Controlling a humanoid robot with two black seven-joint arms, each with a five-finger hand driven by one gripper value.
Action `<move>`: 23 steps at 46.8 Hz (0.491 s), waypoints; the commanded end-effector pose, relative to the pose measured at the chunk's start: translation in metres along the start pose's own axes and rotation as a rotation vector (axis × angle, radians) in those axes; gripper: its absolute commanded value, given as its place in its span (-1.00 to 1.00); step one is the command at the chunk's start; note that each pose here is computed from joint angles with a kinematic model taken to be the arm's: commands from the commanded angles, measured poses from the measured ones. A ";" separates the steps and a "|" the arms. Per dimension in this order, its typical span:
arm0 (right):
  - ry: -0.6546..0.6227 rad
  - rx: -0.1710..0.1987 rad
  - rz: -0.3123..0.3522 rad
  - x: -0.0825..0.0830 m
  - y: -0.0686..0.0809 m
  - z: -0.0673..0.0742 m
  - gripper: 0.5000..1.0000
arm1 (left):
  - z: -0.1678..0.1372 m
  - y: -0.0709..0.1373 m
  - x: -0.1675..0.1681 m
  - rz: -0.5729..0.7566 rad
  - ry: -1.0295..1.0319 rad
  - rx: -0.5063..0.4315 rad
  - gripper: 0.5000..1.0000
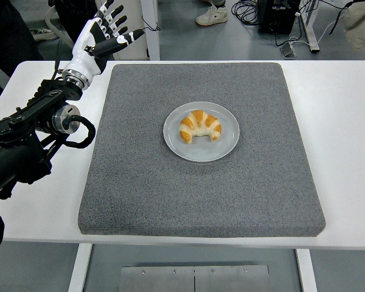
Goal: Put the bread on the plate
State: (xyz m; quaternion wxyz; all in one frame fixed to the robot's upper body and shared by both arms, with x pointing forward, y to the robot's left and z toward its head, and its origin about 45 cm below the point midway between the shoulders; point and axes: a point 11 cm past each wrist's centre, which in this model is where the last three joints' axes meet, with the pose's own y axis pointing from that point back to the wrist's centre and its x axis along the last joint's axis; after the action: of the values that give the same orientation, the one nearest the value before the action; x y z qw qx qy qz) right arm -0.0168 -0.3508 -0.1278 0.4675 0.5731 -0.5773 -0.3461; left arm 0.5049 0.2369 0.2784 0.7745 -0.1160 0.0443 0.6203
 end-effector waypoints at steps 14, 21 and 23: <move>-0.001 0.000 -0.001 0.000 0.000 0.000 1.00 | -0.013 0.006 0.011 0.043 0.062 0.028 0.86; -0.001 0.000 -0.003 -0.001 0.000 0.000 1.00 | -0.018 0.010 0.022 0.080 0.074 0.045 0.86; -0.001 0.000 -0.001 0.000 0.000 0.000 1.00 | -0.019 0.010 0.026 0.089 0.071 0.047 0.86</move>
State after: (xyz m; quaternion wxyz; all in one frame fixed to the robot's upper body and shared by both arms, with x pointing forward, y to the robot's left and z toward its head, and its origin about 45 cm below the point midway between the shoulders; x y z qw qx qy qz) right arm -0.0169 -0.3503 -0.1278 0.4670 0.5734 -0.5771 -0.3466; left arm 0.5020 0.2545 0.2555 0.7508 -0.1206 0.0904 0.6431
